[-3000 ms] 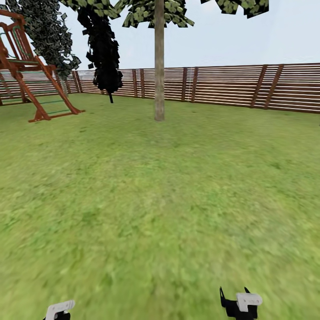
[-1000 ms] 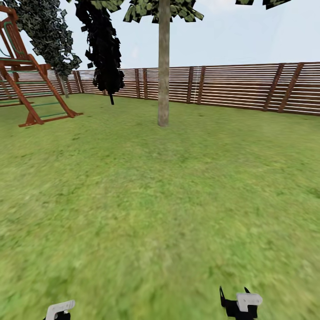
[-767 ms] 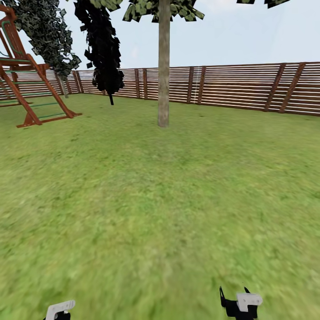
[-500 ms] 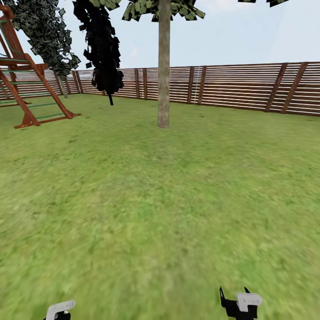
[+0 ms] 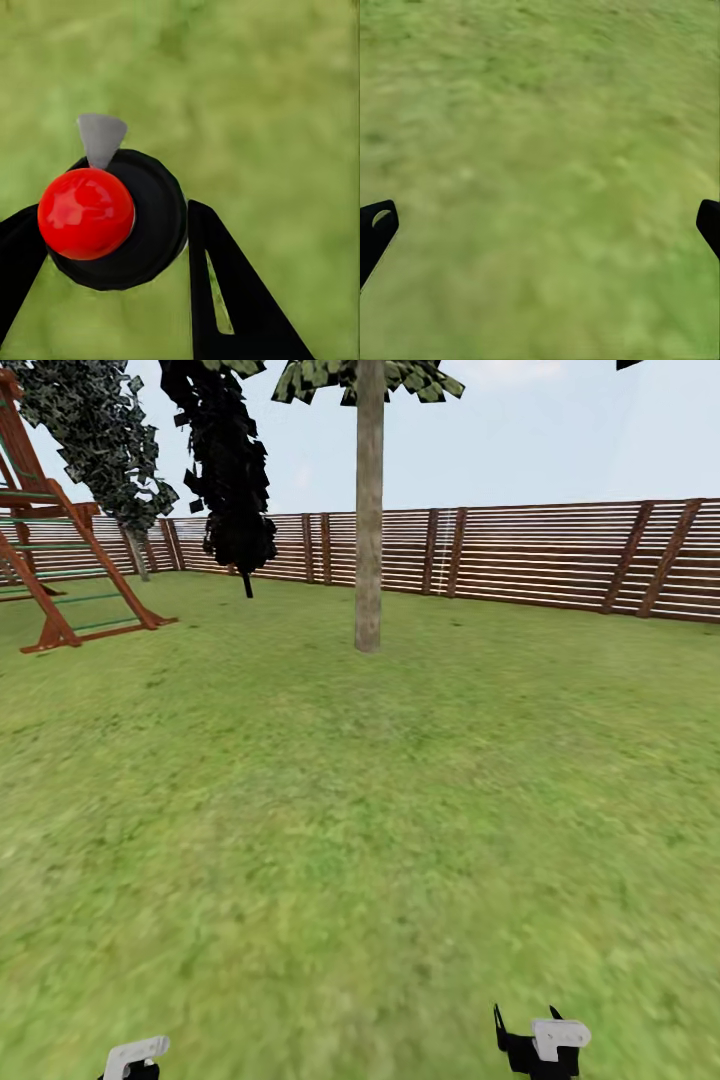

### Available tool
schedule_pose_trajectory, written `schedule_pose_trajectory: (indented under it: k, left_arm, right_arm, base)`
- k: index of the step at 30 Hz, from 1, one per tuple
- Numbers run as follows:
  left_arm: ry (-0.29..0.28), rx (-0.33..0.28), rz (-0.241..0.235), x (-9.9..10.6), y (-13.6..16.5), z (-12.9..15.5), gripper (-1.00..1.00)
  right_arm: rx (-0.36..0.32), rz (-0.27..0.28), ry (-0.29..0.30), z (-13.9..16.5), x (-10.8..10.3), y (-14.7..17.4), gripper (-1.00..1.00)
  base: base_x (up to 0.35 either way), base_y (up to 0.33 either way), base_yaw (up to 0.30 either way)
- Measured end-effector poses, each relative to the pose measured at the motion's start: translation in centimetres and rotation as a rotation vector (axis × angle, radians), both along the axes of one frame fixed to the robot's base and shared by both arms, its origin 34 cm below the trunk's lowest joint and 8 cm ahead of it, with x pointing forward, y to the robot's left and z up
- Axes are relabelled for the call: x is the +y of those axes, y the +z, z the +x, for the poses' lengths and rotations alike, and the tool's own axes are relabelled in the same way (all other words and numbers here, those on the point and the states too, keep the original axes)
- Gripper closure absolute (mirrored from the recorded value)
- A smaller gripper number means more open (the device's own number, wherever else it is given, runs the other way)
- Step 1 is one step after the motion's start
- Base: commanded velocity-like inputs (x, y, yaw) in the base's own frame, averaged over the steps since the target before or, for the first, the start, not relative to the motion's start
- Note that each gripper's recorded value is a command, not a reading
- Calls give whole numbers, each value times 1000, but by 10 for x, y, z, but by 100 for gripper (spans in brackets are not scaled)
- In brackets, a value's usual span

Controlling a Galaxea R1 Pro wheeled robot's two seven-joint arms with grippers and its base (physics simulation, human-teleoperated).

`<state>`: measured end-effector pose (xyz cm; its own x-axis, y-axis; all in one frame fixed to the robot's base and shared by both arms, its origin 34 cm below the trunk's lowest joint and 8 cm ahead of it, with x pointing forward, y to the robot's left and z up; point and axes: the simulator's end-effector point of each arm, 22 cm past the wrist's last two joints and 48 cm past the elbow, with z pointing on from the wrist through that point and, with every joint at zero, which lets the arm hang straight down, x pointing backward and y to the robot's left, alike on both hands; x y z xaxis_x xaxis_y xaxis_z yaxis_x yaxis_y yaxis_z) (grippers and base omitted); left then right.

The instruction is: In the garden, pick up the pesticide atomizer on the floor and spray pesticide onto both trees until each tree trunk is fully covered.

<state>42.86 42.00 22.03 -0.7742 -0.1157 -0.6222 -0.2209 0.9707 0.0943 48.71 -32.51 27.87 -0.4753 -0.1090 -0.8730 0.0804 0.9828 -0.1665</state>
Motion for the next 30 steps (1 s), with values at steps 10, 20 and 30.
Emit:
schedule_pose_trajectory:
  k: [10,20,30]
  left_arm:
    - [0,0,0,0,0,0,100]
    - [0,0,1,0,0,0,100]
    - [0,-3,1,1,1,1,100]
  right_arm:
    - [0,0,0,0,0,0,-100]
    - [0,0,0,0,0,0,-100]
    - [-3,0,-1,1,0,1,-100]
  base:
    - [340,0,0]
    - [340,0,0]
    - [340,0,-70]
